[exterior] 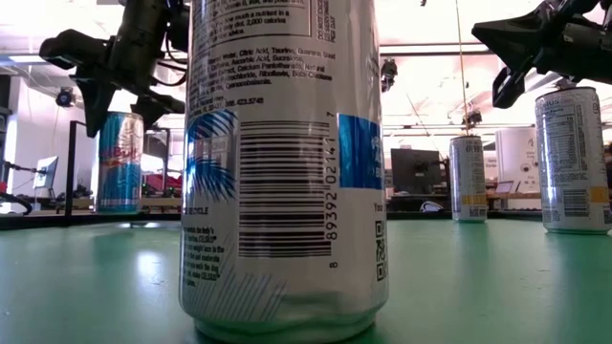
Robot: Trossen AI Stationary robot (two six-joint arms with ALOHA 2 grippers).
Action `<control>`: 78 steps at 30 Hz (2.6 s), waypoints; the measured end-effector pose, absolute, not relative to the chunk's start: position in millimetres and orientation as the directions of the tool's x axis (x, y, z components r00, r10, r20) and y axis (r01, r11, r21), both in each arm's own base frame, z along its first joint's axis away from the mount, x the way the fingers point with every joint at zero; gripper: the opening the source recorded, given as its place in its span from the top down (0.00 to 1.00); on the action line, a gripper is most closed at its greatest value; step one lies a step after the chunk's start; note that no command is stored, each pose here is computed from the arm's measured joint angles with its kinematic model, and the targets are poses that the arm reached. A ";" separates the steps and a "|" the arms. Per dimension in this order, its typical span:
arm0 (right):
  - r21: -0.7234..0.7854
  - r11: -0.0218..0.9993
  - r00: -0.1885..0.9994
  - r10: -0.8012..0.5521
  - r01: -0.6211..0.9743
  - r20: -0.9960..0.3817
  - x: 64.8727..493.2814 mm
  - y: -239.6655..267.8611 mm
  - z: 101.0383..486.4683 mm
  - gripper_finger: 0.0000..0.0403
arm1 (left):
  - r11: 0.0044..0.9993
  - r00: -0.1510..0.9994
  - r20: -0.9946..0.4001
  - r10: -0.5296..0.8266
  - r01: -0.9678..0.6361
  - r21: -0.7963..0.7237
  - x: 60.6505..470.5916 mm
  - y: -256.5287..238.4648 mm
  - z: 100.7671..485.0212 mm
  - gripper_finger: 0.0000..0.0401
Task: Place canned beverage on shelf
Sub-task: Put the left blue soda can on the shelf
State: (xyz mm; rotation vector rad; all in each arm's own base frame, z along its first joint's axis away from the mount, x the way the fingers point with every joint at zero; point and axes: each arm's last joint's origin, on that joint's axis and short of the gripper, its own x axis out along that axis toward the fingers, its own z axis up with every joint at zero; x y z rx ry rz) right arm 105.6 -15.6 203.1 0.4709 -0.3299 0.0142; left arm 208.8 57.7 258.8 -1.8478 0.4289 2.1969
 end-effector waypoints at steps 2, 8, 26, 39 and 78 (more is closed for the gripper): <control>0.443 0.892 0.947 -0.062 -0.089 0.315 105.6 -15.6 203.1 0.97 | -0.920 -0.173 -0.985 -0.006 -0.385 0.074 208.7 57.7 258.8 0.43; 0.443 0.892 0.947 -0.062 -0.089 0.315 105.6 -15.6 203.1 0.97 | -0.917 -0.172 -0.985 -0.006 -0.393 0.074 208.9 57.8 258.6 0.39; 0.443 0.892 0.947 -0.062 -0.089 0.315 105.6 -15.6 203.0 0.97 | -0.913 -0.171 -0.985 -0.031 -0.397 0.097 209.0 57.5 257.3 0.40; 0.443 0.892 0.947 -0.063 -0.088 0.315 105.6 -15.7 203.1 0.97 | -0.903 -0.271 -0.961 -0.060 -0.397 0.168 228.1 62.7 234.8 0.40; 0.443 0.892 0.947 -0.062 -0.088 0.314 105.7 -15.6 202.9 0.97 | -0.877 -0.150 -0.987 0.060 -0.480 0.020 264.4 74.1 239.5 0.35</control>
